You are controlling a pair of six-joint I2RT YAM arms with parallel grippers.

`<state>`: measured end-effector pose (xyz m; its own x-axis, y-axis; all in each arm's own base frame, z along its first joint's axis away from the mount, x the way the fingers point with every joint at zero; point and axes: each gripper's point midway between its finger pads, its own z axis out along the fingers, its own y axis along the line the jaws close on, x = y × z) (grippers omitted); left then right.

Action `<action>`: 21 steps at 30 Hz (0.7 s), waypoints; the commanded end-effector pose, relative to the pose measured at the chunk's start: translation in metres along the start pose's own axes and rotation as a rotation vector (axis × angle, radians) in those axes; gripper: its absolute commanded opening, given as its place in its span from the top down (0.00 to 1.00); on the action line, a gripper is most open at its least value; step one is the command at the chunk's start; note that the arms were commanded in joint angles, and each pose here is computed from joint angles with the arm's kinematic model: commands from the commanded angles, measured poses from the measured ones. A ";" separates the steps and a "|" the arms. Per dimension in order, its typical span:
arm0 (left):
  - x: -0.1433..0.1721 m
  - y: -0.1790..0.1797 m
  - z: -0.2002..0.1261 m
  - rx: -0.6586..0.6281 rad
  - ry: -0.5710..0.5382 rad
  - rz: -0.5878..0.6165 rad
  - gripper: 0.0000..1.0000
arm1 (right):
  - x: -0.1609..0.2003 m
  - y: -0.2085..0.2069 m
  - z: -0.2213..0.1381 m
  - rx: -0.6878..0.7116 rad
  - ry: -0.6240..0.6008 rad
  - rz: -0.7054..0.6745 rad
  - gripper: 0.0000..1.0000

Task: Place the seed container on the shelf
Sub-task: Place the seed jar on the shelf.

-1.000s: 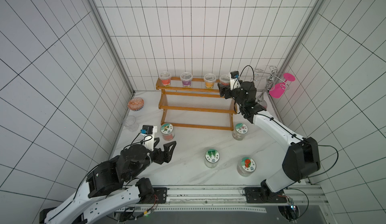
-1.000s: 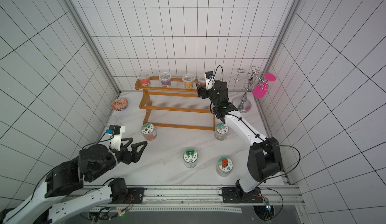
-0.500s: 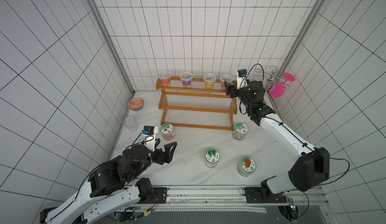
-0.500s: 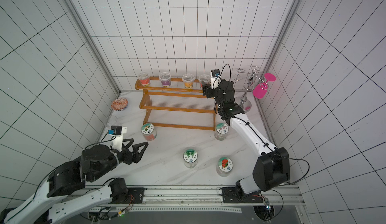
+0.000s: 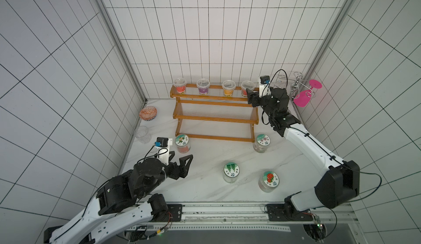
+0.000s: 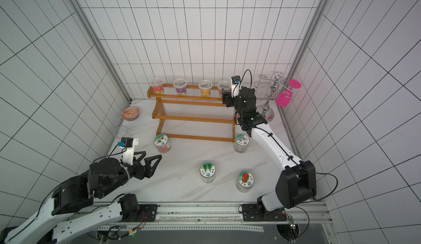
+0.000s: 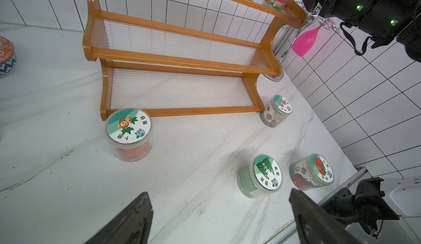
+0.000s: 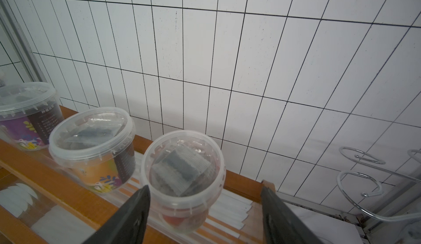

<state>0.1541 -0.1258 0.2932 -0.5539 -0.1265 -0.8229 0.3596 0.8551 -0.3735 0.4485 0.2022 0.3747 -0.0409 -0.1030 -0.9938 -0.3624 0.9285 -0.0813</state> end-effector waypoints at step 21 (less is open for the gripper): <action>0.005 0.034 0.052 -0.253 0.082 -0.043 0.01 | 0.014 0.013 -0.104 -0.147 0.143 0.050 0.01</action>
<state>0.1959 -0.1224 0.2563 -0.6217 -0.1127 -0.7751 0.1526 0.9532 -0.2610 0.3628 0.1756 0.3981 -0.0846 -0.1119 -0.9901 -0.4493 0.8912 -0.0623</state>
